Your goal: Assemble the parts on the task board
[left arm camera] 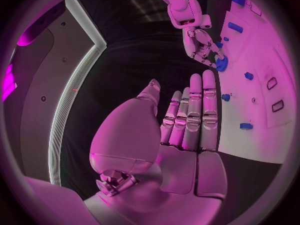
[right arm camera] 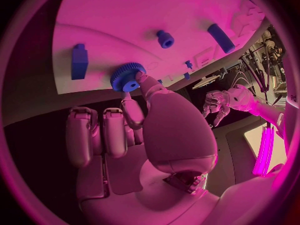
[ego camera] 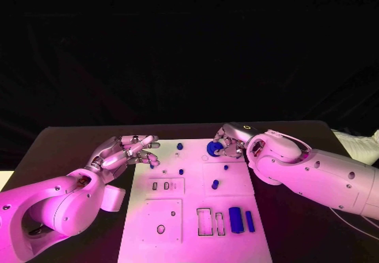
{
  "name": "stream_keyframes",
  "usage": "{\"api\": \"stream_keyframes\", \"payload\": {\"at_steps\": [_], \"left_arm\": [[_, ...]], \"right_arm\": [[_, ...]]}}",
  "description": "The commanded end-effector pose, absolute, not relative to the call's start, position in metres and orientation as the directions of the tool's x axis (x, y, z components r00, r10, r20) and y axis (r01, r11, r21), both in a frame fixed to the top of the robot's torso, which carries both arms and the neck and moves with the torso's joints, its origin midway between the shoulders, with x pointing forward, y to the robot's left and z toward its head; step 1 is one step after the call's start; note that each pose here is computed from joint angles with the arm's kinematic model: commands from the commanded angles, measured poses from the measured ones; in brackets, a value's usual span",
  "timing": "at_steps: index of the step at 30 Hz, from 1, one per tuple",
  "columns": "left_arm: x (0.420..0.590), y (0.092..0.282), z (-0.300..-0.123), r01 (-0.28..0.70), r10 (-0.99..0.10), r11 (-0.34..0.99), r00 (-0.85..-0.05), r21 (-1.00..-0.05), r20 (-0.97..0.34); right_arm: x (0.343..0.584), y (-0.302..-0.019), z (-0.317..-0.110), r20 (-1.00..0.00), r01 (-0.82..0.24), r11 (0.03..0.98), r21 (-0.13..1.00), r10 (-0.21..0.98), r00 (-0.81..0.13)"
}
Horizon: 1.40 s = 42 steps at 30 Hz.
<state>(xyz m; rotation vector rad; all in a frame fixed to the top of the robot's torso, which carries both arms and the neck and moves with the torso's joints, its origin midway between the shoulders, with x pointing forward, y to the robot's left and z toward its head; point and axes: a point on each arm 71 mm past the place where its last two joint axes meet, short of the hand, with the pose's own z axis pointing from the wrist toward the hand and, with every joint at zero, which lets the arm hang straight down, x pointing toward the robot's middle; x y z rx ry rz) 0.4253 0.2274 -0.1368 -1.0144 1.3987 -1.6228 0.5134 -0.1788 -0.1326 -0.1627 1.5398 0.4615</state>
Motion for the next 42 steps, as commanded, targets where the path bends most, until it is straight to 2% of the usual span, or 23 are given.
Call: {"api": "stream_keyframes", "payload": {"at_steps": [1, 8, 22, 32, 42], "left_arm": [[0.425, 0.225, -0.136, 0.046, -0.901, -0.131, -0.422, -0.990, 0.099], [0.425, 0.225, -0.136, 0.046, -0.901, -0.131, -0.423, -0.990, 0.099], [0.426, 0.224, -0.136, 0.047, -0.899, -0.133, -0.426, -0.990, 0.100], [0.426, 0.222, -0.136, 0.046, -0.897, -0.134, -0.429, -0.990, 0.101], [0.426, 0.221, -0.136, 0.046, -0.896, -0.135, -0.431, -0.990, 0.102]], "right_arm": [[0.508, -0.169, -0.123, -0.968, -0.432, 0.881, 0.195, 0.243, 0.059], [0.497, -0.144, -0.114, -0.956, -0.497, 0.846, 0.191, 0.275, 0.101], [0.493, -0.095, -0.119, -0.965, -0.564, 0.807, 0.178, 0.256, 0.062], [0.500, -0.072, -0.132, -0.977, -0.572, 0.807, 0.148, 0.210, 0.044], [0.502, -0.065, -0.139, -0.983, -0.569, 0.812, 0.133, 0.181, 0.027]]}}
